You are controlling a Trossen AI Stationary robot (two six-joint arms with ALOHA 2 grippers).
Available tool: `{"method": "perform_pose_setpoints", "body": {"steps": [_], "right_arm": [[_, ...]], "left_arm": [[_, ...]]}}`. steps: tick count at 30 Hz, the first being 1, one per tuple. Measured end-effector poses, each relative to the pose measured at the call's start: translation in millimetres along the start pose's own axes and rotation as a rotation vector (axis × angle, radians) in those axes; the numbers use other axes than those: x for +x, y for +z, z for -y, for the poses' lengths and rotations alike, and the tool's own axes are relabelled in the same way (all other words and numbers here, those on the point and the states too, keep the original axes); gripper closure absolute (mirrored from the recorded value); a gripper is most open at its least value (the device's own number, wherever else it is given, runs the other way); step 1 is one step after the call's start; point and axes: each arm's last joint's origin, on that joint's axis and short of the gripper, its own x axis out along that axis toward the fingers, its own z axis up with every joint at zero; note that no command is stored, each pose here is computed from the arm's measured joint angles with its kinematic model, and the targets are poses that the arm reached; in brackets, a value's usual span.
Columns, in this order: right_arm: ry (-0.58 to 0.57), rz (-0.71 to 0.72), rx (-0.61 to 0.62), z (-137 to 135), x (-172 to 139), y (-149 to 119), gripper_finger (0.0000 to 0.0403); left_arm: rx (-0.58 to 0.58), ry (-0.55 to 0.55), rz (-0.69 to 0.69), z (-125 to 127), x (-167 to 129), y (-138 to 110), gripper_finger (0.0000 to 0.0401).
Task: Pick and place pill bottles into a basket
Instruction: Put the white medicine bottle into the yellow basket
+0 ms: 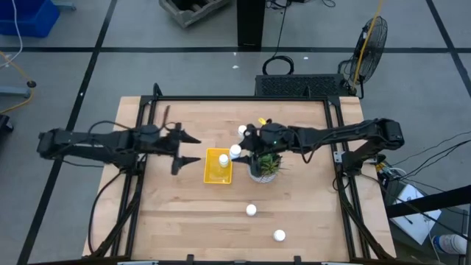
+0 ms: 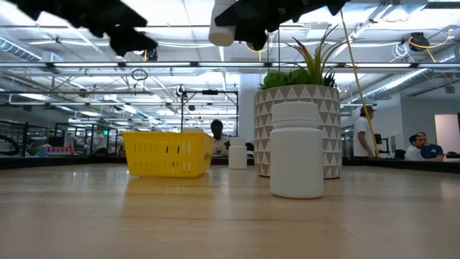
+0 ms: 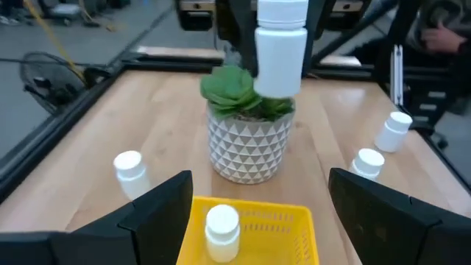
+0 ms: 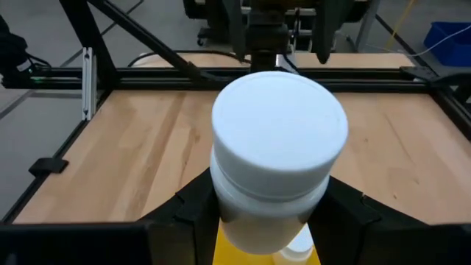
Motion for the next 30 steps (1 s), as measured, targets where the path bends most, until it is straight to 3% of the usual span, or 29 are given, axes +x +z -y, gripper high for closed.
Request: {"method": "perform_pose_setpoints", "body": {"steps": [8,14,25,30], "right_arm": [[0.02,-0.017,-0.006,-1.3,1.1,-2.1,0.0249],[0.033,-0.031,-0.011,-2.9,1.2,-3.5,0.025],[0.034,-0.033,-0.021,-2.9,1.1,-3.7,0.0251],[0.034,-0.034,-0.021,-2.9,1.1,-3.7,0.0247]], "left_arm": [[0.033,-0.125,-0.059,4.2,41.1,37.2,0.0077],[0.039,-0.155,-0.047,5.3,58.4,55.2,0.0077],[0.039,-0.155,-0.099,4.7,88.1,58.3,0.0077],[0.065,-0.158,-0.041,5.0,92.0,67.8,0.0077]]}}
